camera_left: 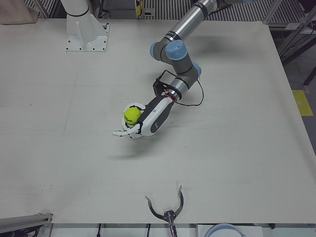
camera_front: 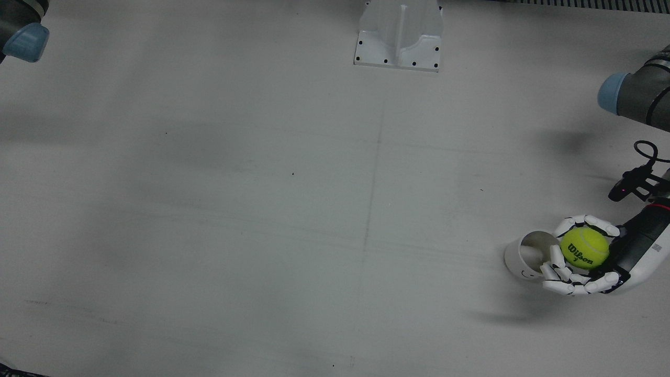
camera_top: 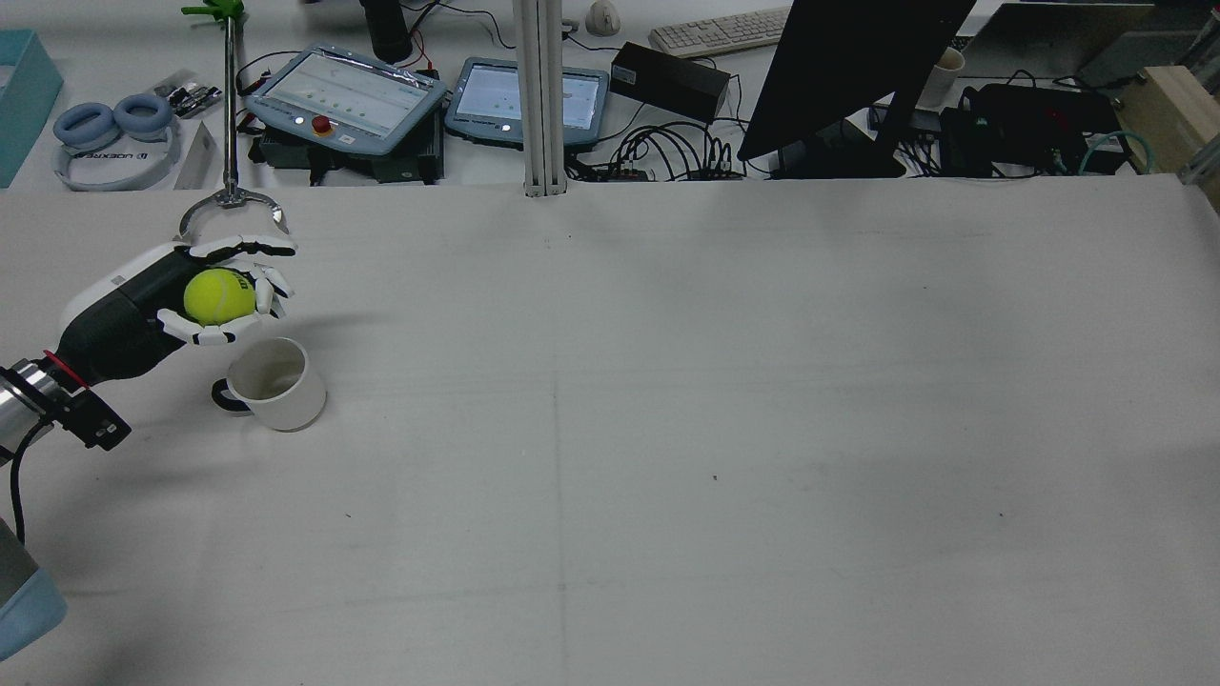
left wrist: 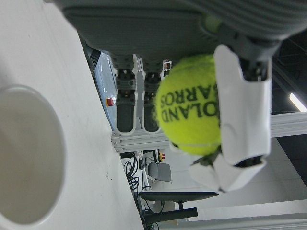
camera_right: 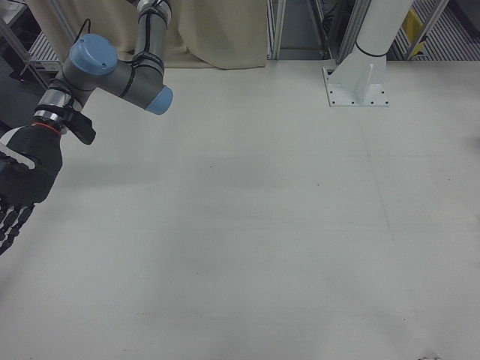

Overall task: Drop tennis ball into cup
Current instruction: 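Carry the tennis ball with the left hand over the white mug, then open the left hand fingers to release the ball into the mug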

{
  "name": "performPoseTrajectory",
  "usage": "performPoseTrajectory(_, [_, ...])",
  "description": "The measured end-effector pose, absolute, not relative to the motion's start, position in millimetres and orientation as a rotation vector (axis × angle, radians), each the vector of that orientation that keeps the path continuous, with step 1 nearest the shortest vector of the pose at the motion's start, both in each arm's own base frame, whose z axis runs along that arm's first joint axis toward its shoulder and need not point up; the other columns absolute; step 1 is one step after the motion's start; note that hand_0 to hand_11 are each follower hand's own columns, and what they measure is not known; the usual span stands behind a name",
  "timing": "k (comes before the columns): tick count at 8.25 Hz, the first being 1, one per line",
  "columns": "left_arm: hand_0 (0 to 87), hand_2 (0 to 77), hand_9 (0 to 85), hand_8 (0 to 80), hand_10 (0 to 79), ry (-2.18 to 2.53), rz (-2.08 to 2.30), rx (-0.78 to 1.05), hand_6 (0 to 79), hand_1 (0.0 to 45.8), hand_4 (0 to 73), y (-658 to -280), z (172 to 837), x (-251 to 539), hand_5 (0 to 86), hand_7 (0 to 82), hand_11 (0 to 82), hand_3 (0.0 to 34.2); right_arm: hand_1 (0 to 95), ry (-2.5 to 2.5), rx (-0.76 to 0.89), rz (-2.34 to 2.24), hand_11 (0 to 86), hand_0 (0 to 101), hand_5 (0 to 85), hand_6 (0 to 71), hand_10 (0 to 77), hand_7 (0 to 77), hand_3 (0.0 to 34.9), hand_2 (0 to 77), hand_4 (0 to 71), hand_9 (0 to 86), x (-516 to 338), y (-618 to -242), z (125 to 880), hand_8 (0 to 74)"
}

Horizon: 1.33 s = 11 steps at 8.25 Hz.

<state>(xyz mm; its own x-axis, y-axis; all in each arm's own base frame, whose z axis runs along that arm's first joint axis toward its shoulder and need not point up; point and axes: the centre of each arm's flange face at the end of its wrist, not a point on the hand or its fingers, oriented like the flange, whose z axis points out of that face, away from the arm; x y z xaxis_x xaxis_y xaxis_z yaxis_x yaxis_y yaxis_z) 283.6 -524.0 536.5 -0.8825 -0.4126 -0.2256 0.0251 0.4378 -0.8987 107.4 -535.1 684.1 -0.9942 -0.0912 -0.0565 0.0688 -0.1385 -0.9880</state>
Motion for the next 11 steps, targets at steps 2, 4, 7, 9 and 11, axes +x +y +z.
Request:
performPoseTrajectory(2, [52.4,44.7,32.2,19.1,25.1,2.268,-1.424,-0.354,49.1,16.9,18.5,-516,543,297,16.9,30.0,34.4,0.0,0.5,1.988,-0.026,-2.292,0.5,0,0.0,0.0,0.0,0.5,0.0,0.5,0.0,0.0,108,-535,684,0.0])
performPoseTrajectory(4, [51.5,44.2,12.0,21.3,20.2,2.268,-1.423,-0.36,53.5,16.9,16.9,-513,544,300,16.9,17.4,30.5,0.0,0.5,1.988,-0.026,-2.292,0.5,0,0.0,0.0,0.0,0.0,0.0,0.5,0.0,0.0,108,-535,684,0.0])
performPoseTrajectory(7, [48.7,42.0,15.3,16.4,17.4,2.274,-1.423,-0.365,40.9,18.0,14.2,-513,545,300,12.0,17.4,27.3,0.0,0.5,1.99,-0.026,-2.292,0.5,0,0.0,0.0,0.0,0.0,0.0,0.5,0.0,0.0,107,-535,684,0.0])
performPoseTrajectory(9, [46.9,46.4,14.2,14.7,17.4,2.278,-1.422,-0.379,31.6,15.3,10.9,-513,545,301,11.4,16.4,26.2,0.0,0.5,1.989,-0.027,-2.293,0.5,0,0.0,0.0,0.0,0.5,0.0,0.5,0.0,0.0,108,-535,684,0.0])
performPoseTrajectory(11, [47.2,28.4,14.2,14.7,16.4,2.278,-1.422,-0.399,33.3,22.4,12.5,-513,545,302,11.4,16.4,23.5,0.0,0.5,1.989,-0.027,-2.292,0.5,0,0.0,0.0,0.0,0.5,0.0,0.5,0.0,0.0,108,-535,684,0.0])
